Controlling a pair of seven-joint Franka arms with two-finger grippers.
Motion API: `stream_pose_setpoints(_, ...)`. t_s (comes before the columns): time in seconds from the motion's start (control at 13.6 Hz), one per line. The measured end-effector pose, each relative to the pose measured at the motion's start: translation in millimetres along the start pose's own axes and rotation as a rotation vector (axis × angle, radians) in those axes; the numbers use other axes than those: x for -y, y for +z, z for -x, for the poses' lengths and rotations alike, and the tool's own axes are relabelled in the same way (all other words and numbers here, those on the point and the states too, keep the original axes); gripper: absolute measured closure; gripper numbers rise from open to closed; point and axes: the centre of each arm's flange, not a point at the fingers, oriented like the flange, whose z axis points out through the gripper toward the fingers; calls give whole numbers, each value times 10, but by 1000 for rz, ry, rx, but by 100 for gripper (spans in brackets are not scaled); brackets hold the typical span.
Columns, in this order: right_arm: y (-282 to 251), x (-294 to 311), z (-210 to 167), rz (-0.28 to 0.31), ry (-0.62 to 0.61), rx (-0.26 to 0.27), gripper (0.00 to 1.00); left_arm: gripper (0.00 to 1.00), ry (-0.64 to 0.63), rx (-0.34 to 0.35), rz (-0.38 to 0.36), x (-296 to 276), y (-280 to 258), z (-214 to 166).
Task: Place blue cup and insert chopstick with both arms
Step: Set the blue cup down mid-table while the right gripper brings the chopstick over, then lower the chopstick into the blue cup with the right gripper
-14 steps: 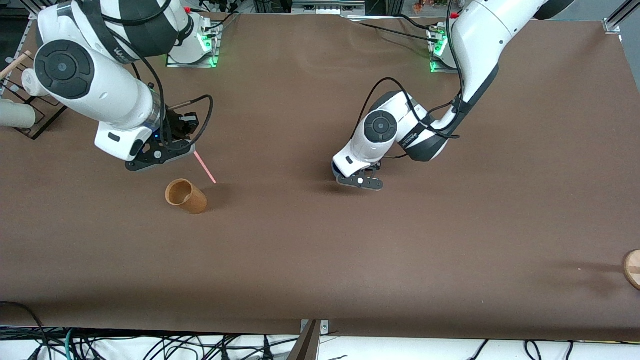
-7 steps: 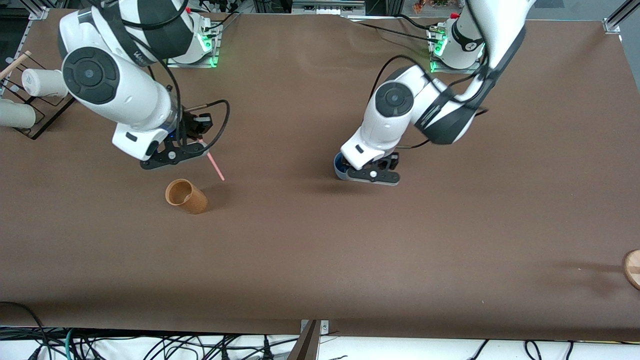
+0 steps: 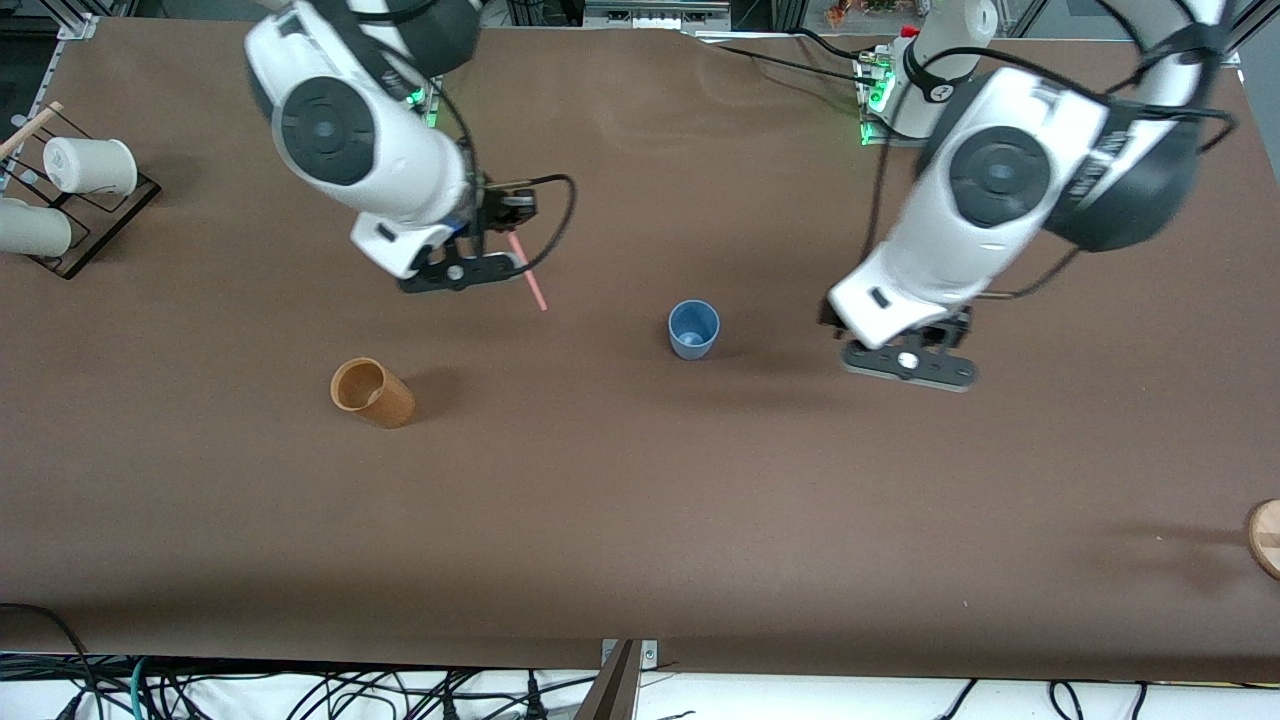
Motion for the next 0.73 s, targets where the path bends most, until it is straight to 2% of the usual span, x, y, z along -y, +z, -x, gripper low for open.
stream_pose_setpoints(0.22,274,646,51,-39,97,23,92,0,-12,9,49,624,-144,117)
stream_pose_setpoints(0.37,456,1033,90,-64,153,-5,92,0,-77,-5,49,842,-269,320)
stream_pose_setpoints(0.59,769,1475,142,-106,206,-49,92,0,-156,-77,27,1158,-389,724)
stream_pose_setpoints(0.73,992,1657,168,-112,218,-54,92,0,-183,-74,17,1284,-361,1025)
